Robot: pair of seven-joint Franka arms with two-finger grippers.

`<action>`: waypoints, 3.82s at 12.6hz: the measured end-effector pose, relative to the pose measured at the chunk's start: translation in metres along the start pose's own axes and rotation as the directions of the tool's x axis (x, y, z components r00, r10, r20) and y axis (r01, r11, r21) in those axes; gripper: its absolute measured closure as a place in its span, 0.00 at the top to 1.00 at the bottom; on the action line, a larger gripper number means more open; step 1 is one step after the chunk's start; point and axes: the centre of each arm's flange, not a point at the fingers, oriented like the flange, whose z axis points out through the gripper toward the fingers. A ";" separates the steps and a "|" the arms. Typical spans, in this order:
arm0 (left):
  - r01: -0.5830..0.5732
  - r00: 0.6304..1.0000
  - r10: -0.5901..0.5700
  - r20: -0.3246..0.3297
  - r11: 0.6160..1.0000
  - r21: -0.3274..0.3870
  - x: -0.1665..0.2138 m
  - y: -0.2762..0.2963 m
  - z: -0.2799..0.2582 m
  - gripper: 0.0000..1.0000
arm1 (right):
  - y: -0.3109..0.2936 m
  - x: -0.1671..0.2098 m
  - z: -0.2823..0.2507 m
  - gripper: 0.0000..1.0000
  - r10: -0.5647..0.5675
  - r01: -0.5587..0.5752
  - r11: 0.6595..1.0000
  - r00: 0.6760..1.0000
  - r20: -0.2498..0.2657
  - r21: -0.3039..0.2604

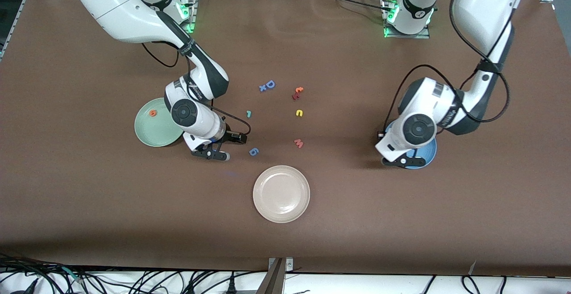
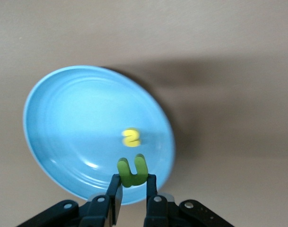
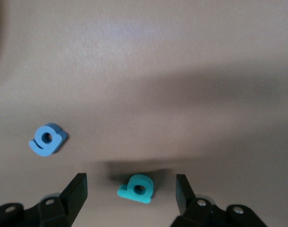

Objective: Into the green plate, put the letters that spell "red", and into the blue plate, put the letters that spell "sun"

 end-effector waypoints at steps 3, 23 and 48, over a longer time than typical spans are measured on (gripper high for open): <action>-0.082 0.994 0.084 0.072 0.996 -0.022 -0.006 -0.044 0.035 0.25 | -0.006 -0.007 0.012 0.83 -0.044 0.044 0.999 0.999 0.000 -0.028; -0.376 0.925 0.366 -0.099 0.919 -0.117 -0.065 0.104 -0.017 1.00 | -0.007 -0.009 0.010 0.36 -0.032 0.031 0.997 0.999 -0.021 -0.067; -0.244 0.935 0.174 -0.309 0.948 -0.202 -0.123 0.320 0.068 0.78 | -0.030 -0.051 0.014 0.50 0.031 -0.025 0.992 0.998 0.051 -0.124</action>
